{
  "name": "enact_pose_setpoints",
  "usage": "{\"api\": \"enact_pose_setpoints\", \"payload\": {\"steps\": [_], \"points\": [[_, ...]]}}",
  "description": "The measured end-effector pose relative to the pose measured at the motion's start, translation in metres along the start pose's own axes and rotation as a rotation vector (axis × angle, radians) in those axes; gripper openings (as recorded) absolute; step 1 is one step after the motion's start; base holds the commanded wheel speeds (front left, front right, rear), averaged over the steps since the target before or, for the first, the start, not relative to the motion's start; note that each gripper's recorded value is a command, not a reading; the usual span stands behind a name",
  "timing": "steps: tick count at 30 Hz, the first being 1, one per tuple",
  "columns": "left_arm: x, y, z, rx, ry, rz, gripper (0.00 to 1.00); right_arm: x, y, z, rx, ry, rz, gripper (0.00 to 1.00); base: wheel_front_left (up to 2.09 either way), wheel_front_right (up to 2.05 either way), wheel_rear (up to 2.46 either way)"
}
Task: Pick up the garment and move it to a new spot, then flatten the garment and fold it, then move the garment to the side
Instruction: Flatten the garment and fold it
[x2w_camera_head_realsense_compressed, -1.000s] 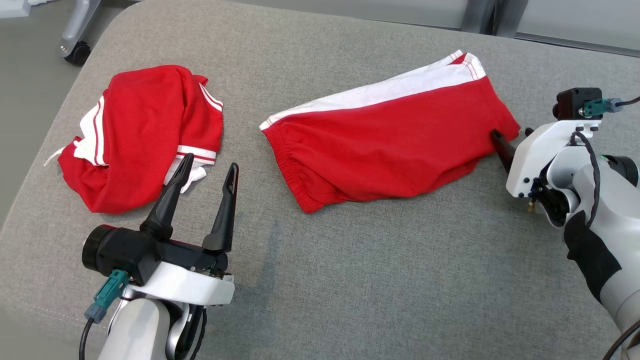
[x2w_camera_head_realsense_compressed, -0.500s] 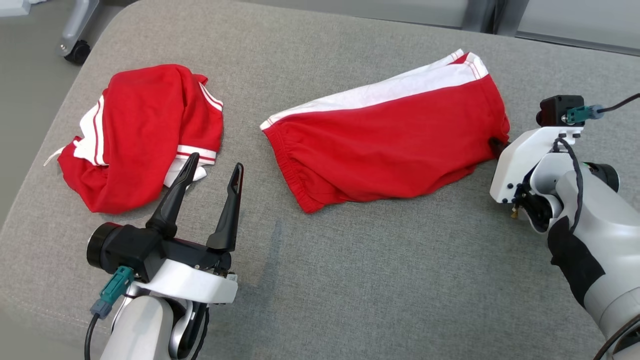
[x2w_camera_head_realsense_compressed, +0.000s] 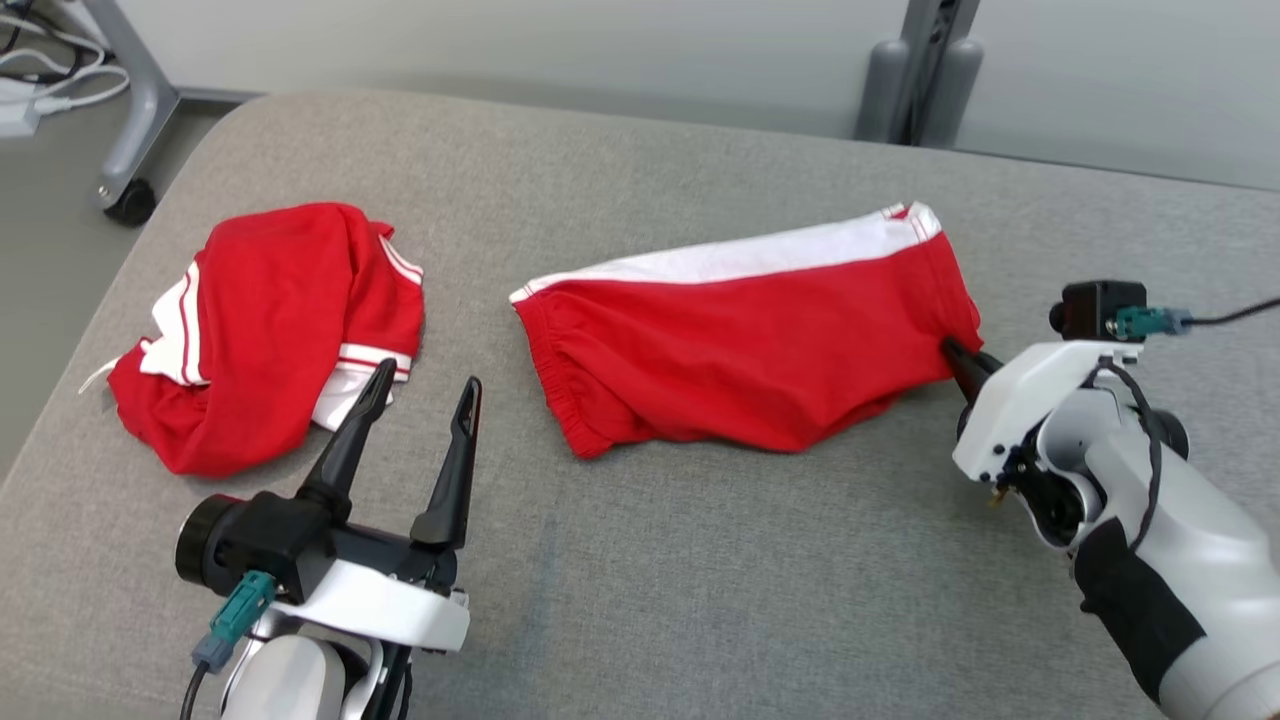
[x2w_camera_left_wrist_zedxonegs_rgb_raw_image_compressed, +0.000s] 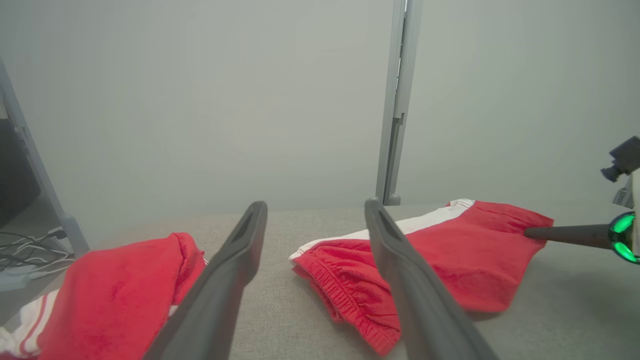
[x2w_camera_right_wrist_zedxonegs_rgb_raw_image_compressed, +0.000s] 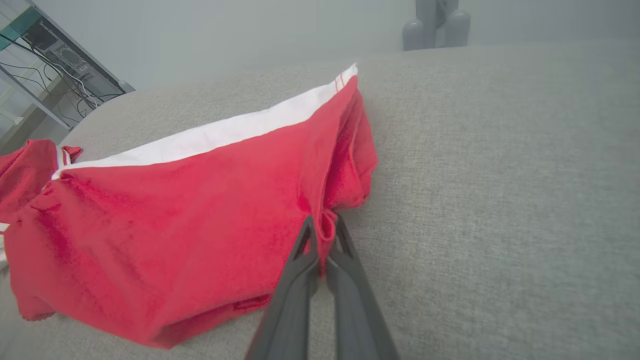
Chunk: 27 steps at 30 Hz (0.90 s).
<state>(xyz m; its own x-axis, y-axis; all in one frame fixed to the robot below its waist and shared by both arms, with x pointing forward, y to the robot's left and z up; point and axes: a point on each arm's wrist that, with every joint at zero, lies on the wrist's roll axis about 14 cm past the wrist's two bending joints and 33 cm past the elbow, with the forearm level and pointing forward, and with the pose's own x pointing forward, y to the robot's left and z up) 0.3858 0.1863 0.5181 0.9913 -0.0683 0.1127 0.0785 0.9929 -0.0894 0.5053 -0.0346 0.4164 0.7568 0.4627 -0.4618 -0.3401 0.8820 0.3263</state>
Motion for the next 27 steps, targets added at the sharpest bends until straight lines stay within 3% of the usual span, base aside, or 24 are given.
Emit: {"api": "enact_pose_setpoints", "payload": {"steps": [16,27], "points": [[-0.012,-0.025,0.007,-0.009,-0.023,-0.064,1.0,-0.065,-0.001,-0.036,0.196,-0.084,0.019,0.0,0.0,0.0,0.0],[-0.023,-0.033,0.011,-0.013,-0.035,-0.08,1.0,-0.094,-0.003,-0.058,0.206,-0.081,0.023,0.0,0.0,0.0,0.0]]}}
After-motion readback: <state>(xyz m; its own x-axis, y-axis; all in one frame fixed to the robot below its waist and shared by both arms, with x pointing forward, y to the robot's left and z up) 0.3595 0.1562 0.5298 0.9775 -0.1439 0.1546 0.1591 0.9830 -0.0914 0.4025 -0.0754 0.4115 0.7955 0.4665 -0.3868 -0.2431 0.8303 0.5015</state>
